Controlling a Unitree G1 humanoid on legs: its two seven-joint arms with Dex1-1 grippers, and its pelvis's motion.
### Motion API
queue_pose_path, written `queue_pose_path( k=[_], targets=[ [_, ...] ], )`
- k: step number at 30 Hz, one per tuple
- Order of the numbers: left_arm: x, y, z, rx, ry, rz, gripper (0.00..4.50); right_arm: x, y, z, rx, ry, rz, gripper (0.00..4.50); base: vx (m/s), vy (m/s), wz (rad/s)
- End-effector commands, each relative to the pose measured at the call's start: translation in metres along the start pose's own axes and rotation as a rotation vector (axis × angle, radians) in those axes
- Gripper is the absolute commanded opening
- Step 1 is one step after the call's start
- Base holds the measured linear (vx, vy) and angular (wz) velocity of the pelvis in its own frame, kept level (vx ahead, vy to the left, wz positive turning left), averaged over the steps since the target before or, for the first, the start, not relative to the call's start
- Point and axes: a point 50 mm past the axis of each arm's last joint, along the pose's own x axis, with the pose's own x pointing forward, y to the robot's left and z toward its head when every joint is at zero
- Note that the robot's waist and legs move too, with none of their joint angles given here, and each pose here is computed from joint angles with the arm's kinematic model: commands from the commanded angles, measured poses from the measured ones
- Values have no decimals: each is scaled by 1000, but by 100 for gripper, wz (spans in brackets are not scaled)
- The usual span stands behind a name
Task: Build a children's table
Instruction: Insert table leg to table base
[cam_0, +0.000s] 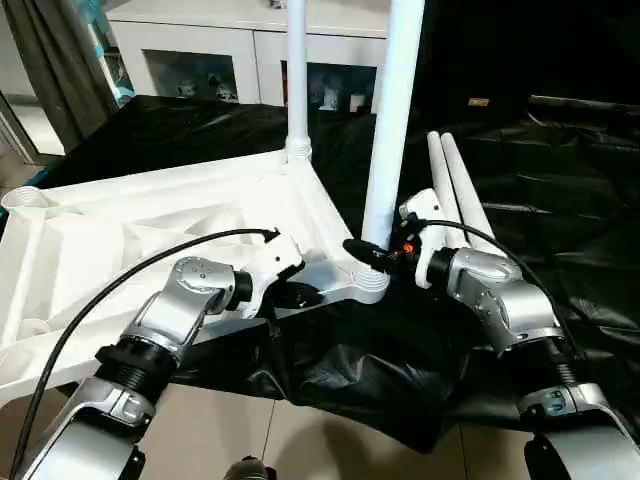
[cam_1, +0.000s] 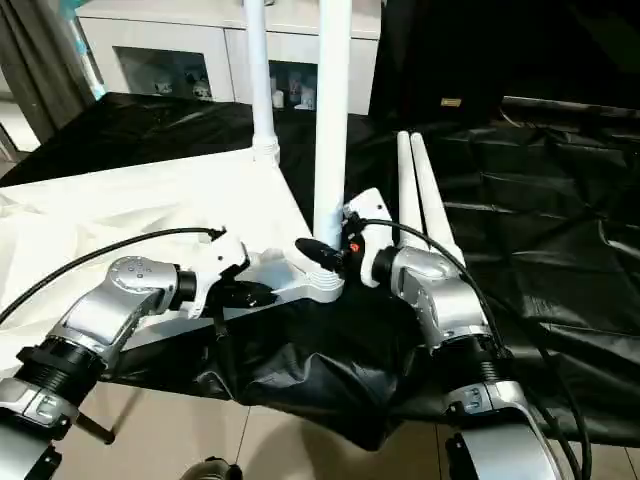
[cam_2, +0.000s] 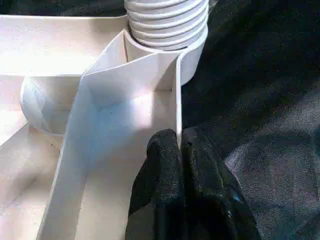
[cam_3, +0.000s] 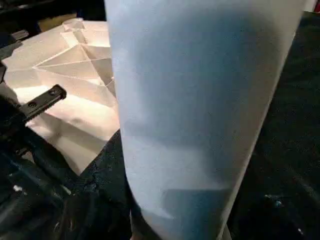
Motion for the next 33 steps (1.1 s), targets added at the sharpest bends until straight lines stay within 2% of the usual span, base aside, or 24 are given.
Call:
queue_pose_path(
  k=[1, 9, 18, 20, 25, 32, 33],
  targets=[
    [-2, 0, -8, -5, 47, -5, 0, 2, -4, -5, 32, 11, -32, 193, 0, 0, 0],
    [-4, 0, -8, 3, 53, -11, 0, 3, -4, -13, 105, 7, -18, 193, 0, 0, 0],
    [-7, 0, -9, 4, 49, 3, 0, -8, -10, -34, 239, -40, -66, 193, 0, 0, 0],
    [-7, 0, -9, 4, 49, 5, 0, -10, -10, -37, 252, -46, -71, 193, 0, 0, 0],
    [-7, 0, -8, 7, 45, 13, 0, -18, -7, -54, 305, -90, -99, 193, 0, 0, 0],
    [-5, 1, -6, 11, 40, 23, 0, -24, 1, -71, 310, -127, -137, 193, 0, 0, 0],
    [-5, 1, -6, 12, 40, 23, 0, -25, 2, -72, 289, -123, -142, 193, 0, 0, 0]
  ],
)
